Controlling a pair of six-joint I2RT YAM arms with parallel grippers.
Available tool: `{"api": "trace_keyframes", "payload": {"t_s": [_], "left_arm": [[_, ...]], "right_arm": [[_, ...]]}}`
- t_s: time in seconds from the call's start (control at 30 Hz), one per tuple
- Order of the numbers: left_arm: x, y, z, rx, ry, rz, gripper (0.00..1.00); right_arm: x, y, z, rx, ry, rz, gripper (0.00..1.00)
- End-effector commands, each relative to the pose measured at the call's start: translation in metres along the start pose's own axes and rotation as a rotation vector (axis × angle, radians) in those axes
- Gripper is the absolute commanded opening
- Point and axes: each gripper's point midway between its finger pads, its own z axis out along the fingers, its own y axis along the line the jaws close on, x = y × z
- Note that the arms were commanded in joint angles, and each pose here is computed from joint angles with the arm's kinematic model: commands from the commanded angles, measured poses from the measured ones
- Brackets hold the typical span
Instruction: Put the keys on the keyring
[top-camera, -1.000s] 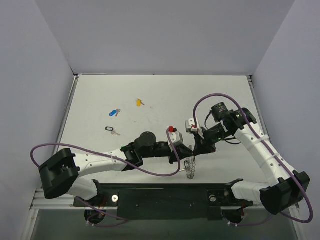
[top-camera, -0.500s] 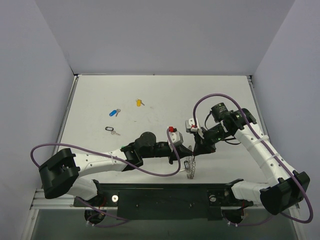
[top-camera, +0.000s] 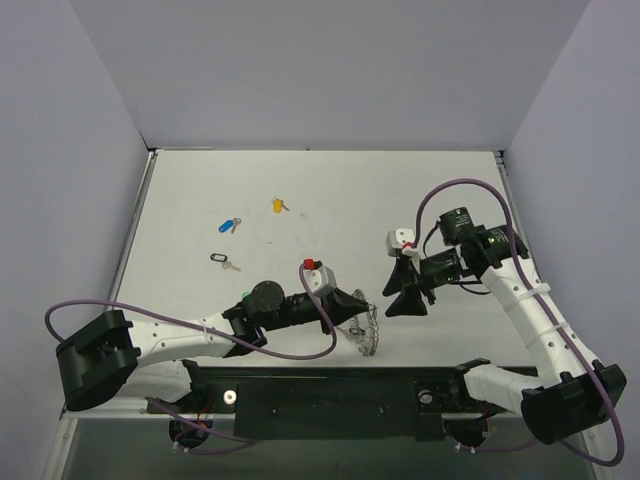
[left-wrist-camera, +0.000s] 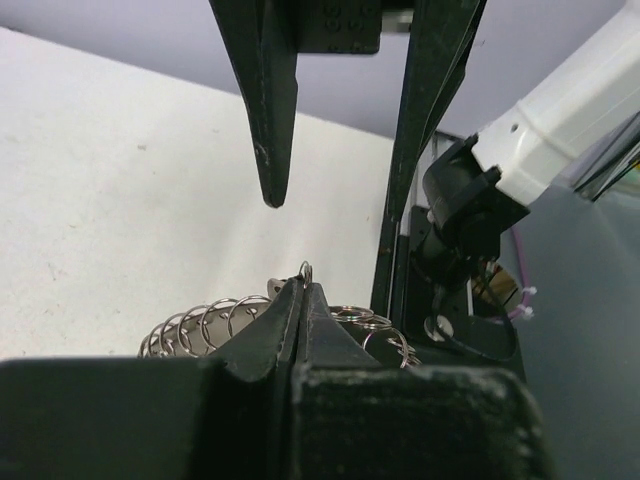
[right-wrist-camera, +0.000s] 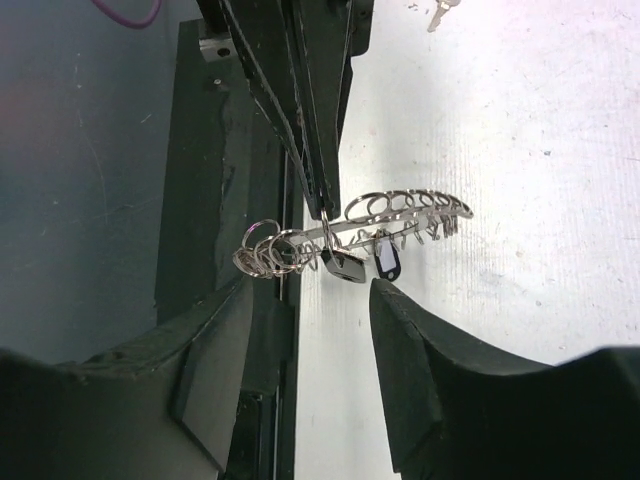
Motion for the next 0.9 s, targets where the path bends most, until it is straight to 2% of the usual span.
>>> {"api": "trace_keyframes", "payload": {"t_s": [0.0, 0.1, 0.2, 0.23, 0.43, 0.57, 0.73, 0.87], "left_arm": [[-0.059, -0.020, -0.007, 0.064, -0.245, -0.053, 0.00], [-0.066, -0.028, -0.009, 0.105, -0.271, -0.092, 0.00], [-0.066, -0.029, -0.009, 0.105, -0.267, -0.124, 0.00], [-0.065, -0.027, -0.009, 0.096, -0.266, -0.128, 0.00], [-0.068, -0.026, -0.008, 0.087, -0.285, -0.144, 0.00], [-0.069, -0.026, -0.005, 0.091, -0.287, -0.150, 0.00], [-0.068, -0.025, -0.006, 0.085, -0.288, -0.146, 0.00], [-0.066, -0.022, -0.007, 0.069, -0.288, -0.147, 0.00]], "right_arm": [[-0.007, 0.011, 0.004, -0.059, -0.082, -0.071, 0.46], [-0.010, 0.013, 0.002, -0.089, -0.085, -0.207, 0.47], [-0.014, 0.028, -0.003, -0.156, -0.077, -0.233, 0.48], [-0.015, 0.029, -0.003, -0.182, -0.079, -0.294, 0.47], [-0.010, 0.049, -0.003, -0.290, -0.074, -0.306, 0.46], [-0.012, 0.051, -0.001, -0.304, -0.076, -0.302, 0.42], [-0.013, 0.052, -0.002, -0.306, -0.079, -0.284, 0.28], [-0.015, 0.053, -0.002, -0.300, -0.086, -0.281, 0.24]]}}
